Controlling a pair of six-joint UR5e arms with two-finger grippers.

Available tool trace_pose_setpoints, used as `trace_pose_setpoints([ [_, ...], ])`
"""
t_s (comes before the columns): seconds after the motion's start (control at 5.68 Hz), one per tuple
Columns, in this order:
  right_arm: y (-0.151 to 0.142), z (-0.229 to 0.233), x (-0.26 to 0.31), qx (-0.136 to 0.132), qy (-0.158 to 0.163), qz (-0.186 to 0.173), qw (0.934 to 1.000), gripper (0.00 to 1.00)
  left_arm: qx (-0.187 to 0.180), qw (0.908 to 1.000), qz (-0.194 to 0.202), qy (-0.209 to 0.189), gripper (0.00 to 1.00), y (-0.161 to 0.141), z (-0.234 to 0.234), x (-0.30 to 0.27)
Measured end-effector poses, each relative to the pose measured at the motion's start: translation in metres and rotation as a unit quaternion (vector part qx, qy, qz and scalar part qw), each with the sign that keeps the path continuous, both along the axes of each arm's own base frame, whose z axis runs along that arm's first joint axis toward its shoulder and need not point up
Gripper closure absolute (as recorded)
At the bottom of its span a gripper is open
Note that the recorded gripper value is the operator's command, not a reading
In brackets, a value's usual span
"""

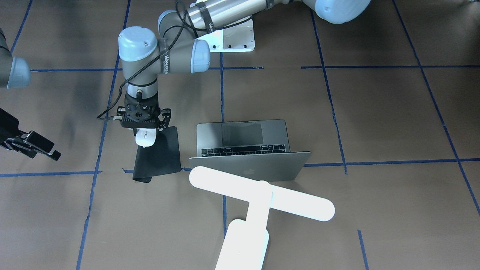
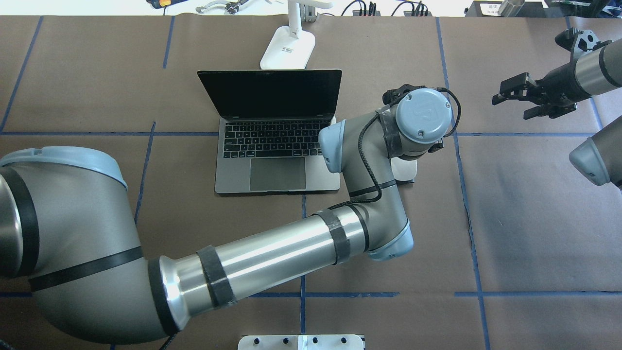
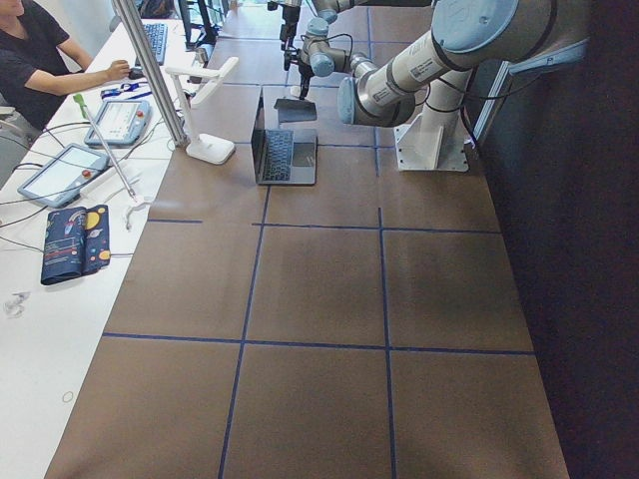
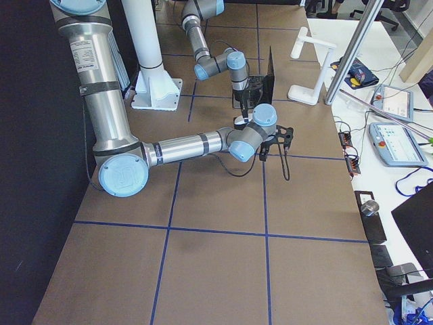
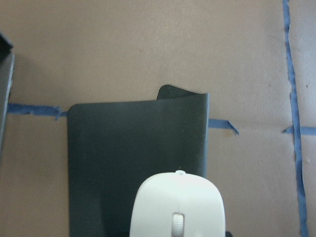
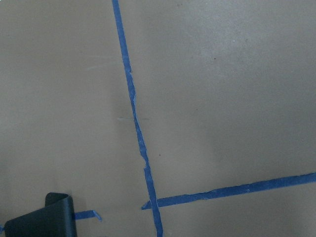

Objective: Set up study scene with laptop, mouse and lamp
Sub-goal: 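Carry the white mouse with the left gripper over the mouse pad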

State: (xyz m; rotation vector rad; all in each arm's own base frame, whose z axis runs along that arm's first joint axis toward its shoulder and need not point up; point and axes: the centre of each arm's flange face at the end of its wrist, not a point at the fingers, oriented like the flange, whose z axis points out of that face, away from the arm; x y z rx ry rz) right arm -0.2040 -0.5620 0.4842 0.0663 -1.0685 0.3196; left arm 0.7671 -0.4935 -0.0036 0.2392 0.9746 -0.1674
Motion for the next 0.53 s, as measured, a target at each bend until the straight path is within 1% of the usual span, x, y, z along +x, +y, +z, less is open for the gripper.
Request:
trace_pose_setpoints([
  [0.18,0.000,0.002,-0.001,-0.003,0.001,-0.001,1.0000,0.00,0.008,0.9999,-0.009,-0.011,1.00,-0.007,0.006,0.009],
  [0.35,0.000,0.004,-0.001,-0.004,0.002,-0.001,1.0000,0.00,0.013,0.9996,-0.017,-0.020,0.97,-0.013,0.011,0.011],
  [0.53,0.000,0.003,-0.002,-0.004,0.002,-0.001,1.0000,0.00,0.018,0.9992,-0.020,-0.029,0.90,-0.017,0.017,0.012],
])
